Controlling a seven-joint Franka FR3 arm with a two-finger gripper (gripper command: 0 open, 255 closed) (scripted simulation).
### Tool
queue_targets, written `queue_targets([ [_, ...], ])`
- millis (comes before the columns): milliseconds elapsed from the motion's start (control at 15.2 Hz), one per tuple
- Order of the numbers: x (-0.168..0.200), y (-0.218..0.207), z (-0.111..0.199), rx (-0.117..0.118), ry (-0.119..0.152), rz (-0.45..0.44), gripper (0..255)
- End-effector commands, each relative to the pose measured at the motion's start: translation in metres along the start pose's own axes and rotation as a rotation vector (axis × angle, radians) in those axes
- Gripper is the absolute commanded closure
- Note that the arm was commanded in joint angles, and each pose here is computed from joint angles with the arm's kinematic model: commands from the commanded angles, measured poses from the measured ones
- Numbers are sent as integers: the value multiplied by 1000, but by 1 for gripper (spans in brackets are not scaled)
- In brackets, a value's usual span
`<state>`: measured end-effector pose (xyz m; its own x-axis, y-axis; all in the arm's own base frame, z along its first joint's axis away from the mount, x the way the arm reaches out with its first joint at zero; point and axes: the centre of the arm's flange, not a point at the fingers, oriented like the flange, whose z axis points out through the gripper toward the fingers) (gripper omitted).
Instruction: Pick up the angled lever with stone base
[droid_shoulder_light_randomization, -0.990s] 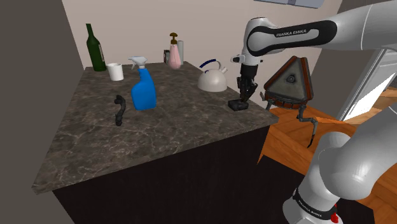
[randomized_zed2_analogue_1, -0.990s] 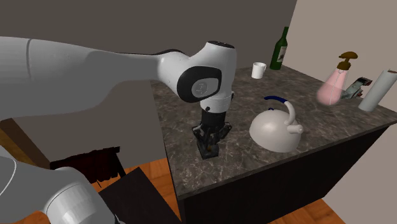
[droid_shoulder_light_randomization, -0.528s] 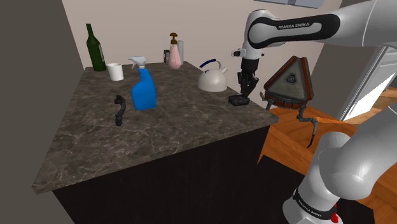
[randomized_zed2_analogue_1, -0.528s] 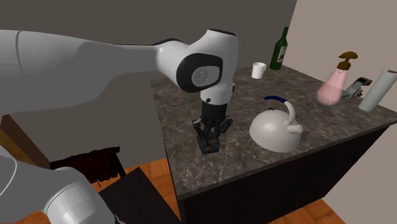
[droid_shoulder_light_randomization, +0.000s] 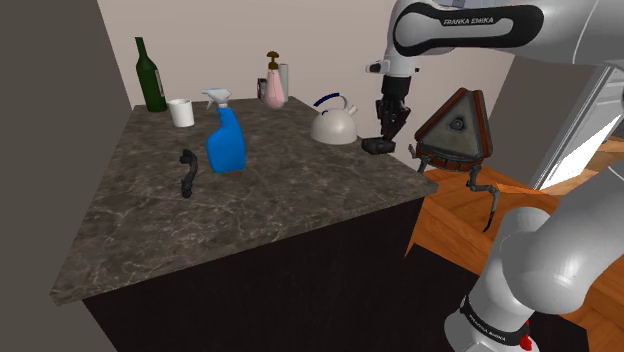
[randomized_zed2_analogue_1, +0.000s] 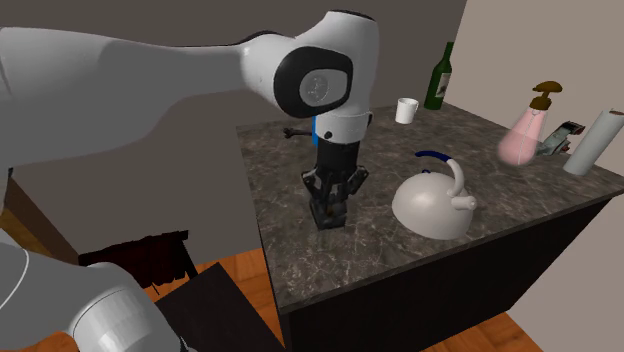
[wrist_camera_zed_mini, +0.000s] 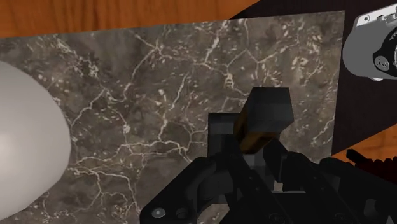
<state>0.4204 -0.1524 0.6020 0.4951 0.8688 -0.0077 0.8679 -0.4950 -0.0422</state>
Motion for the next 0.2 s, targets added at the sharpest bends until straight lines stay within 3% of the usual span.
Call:
queue_targets([
  [0,-1,-1,-10,0,0,0,255],
  [132,-1,-1,-11,0,0,0,255],
])
